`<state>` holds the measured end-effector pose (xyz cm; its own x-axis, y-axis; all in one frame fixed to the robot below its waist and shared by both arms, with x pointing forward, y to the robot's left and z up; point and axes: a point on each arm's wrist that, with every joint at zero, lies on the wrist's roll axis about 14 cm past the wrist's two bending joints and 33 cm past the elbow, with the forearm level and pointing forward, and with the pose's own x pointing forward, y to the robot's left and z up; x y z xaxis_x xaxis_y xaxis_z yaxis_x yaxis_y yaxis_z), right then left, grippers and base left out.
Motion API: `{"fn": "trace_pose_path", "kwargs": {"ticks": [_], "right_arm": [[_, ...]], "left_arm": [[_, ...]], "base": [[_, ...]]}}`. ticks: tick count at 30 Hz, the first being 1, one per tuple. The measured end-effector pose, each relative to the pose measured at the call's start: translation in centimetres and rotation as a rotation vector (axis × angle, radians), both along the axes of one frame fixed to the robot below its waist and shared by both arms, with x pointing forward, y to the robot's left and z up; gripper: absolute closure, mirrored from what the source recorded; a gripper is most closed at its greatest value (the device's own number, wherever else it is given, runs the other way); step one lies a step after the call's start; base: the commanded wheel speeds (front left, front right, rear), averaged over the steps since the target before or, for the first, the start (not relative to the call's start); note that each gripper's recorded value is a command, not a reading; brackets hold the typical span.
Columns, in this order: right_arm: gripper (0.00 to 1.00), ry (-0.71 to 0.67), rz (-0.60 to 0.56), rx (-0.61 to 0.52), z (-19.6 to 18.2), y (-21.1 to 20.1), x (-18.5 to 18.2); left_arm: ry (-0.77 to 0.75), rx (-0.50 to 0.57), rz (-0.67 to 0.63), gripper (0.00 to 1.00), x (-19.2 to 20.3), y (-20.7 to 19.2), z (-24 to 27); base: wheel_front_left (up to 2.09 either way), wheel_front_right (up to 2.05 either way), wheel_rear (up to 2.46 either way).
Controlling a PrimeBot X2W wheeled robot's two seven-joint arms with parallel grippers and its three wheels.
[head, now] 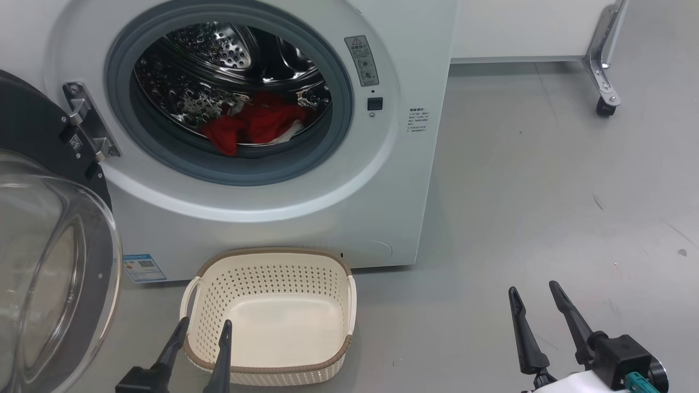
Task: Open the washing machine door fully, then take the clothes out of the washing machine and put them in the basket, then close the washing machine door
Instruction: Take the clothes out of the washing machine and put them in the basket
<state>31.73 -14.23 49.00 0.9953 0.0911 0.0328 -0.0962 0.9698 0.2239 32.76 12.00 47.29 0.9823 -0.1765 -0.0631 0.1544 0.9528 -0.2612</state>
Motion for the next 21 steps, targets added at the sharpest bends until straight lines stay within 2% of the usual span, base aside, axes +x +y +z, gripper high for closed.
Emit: {"fn": "trace_pose_path", "kwargs": {"ticks": [10,21], "right_arm": [[0.0,0.0,0.001,0.0,0.0,0.04,0.02],[0.0,-0.007,0.002,0.0,0.21,0.07,-0.03]], "left_arm": [[-0.003,0.001,0.001,0.0,0.02,0.05,0.08],[-0.01,0.0,0.002,0.0,-0.06,0.05,0.3]], "base": [[0.63,-0.63,0.0],[0.26,-0.26,0.0]]}}
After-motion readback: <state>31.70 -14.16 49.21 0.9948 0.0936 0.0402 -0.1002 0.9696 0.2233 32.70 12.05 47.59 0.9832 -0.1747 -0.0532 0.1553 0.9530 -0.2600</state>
